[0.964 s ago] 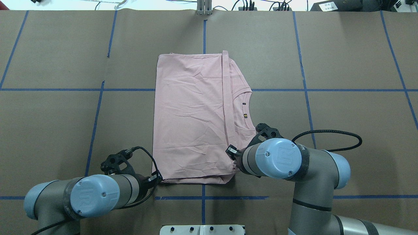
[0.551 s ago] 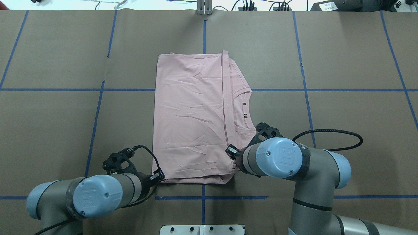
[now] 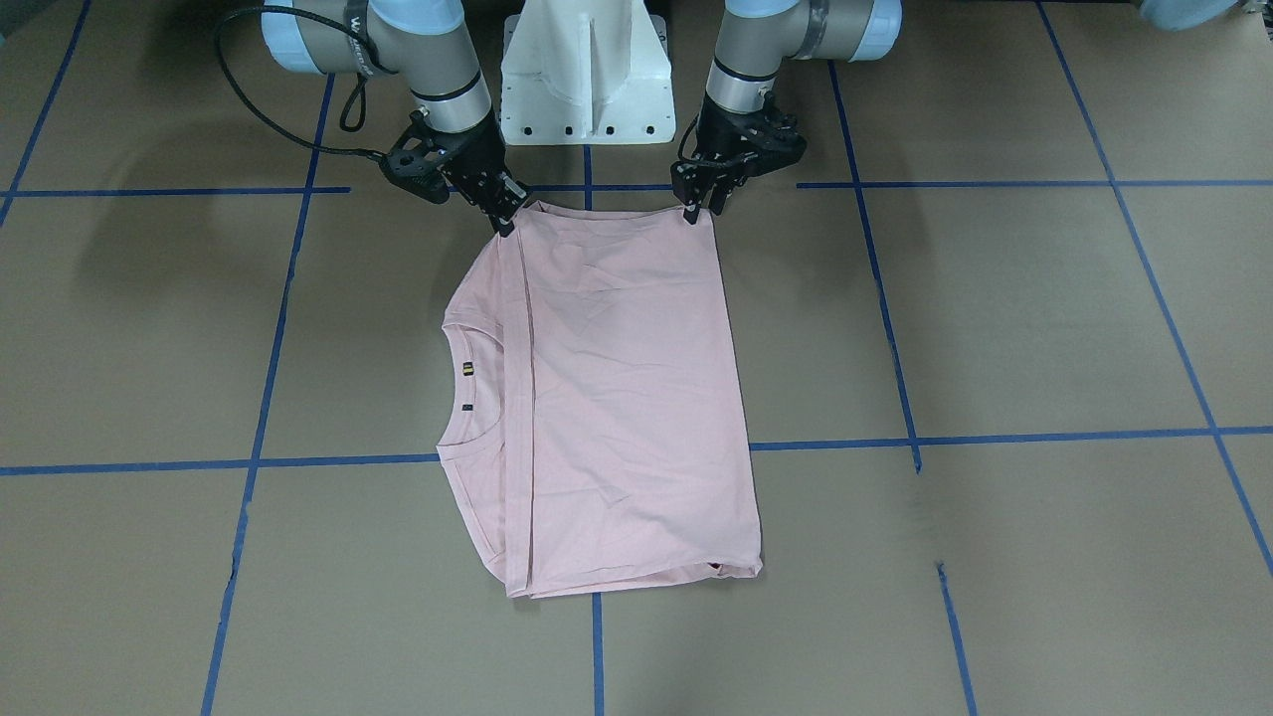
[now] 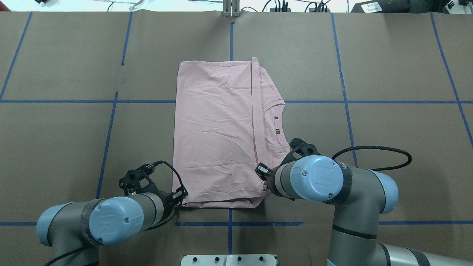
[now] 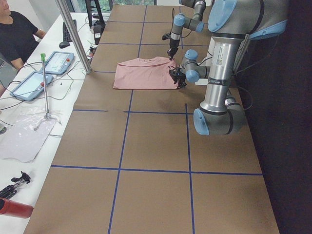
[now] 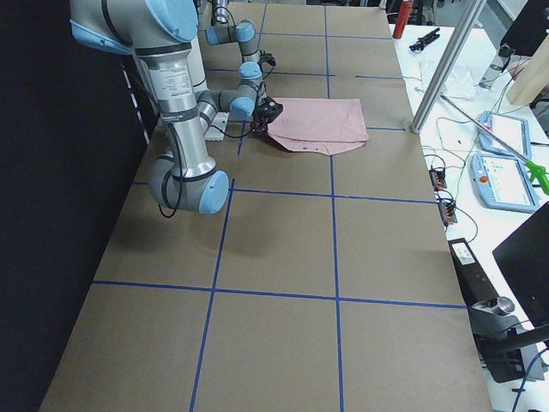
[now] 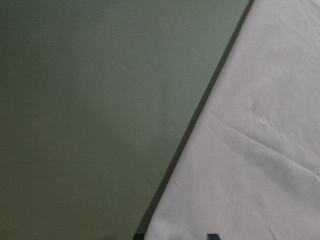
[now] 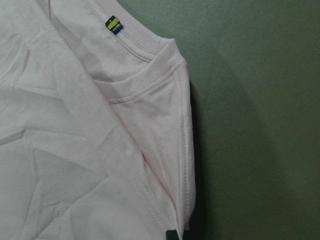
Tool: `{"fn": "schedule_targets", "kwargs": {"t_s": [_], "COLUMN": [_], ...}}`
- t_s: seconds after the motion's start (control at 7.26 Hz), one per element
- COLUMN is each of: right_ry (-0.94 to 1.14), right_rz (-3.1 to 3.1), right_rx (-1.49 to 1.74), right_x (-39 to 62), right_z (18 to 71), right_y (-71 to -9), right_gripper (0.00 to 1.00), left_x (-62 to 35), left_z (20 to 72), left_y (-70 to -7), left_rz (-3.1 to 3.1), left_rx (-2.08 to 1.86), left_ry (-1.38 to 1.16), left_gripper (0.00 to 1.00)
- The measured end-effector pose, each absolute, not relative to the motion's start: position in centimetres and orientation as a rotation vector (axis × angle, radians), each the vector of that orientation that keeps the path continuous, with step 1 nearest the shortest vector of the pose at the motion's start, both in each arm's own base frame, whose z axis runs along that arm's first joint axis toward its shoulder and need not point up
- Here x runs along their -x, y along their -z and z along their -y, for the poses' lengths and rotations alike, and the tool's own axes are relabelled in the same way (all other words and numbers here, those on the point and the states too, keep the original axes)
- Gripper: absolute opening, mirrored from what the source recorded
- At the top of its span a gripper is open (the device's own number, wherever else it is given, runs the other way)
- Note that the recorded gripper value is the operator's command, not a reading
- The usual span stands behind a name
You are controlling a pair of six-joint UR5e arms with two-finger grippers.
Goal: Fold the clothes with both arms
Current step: 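Grasp the shirt's two near corners with the left and right grippers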
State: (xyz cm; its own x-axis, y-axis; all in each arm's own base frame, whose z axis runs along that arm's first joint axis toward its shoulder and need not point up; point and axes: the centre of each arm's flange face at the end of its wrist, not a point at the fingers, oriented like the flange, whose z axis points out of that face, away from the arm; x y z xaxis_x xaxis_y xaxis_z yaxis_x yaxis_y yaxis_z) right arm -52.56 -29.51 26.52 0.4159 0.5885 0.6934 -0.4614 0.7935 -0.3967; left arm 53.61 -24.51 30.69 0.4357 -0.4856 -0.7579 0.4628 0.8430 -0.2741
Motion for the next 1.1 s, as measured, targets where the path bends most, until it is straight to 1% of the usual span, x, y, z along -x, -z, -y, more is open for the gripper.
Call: {"fn": "schedule_targets", "kwargs": {"t_s": [0.14,0.28,0.41,0.83,1.1], "right_ry": [-0.663,-0.663,-0.664,-0.667,-0.672], "right_rz": [0.932,0.933,0.934,0.934,0.935], "right_rx": [0.153,0.153,0.153,0.154,0.153], "right_x": [52.5,52.5,52.5,52.5,52.2], "right_z": [29.5,29.5,29.5,29.5,29.4], "right_y": [-26.5,-26.4,-26.4,-26.4,-26.5], "right_gripper": [0.00,0.00,0.00,0.00,0.00], "left_x": [-53.9,-54.1,-54.1,-54.2,-53.6], "left_z": [24.4,24.4,24.3,24.2,24.2], "left_y": [-31.0,-31.1,-31.1,-30.3,-28.7], "left_rz": [-0.943,-0.940,-0.938,-0.938,-0.951], "left_rx": [0.026,0.027,0.027,0.031,0.033], "left_ry": [0.588,0.585,0.584,0.582,0.582], "left_gripper": [0.47,0.28,0.00,0.00,0.00]}}
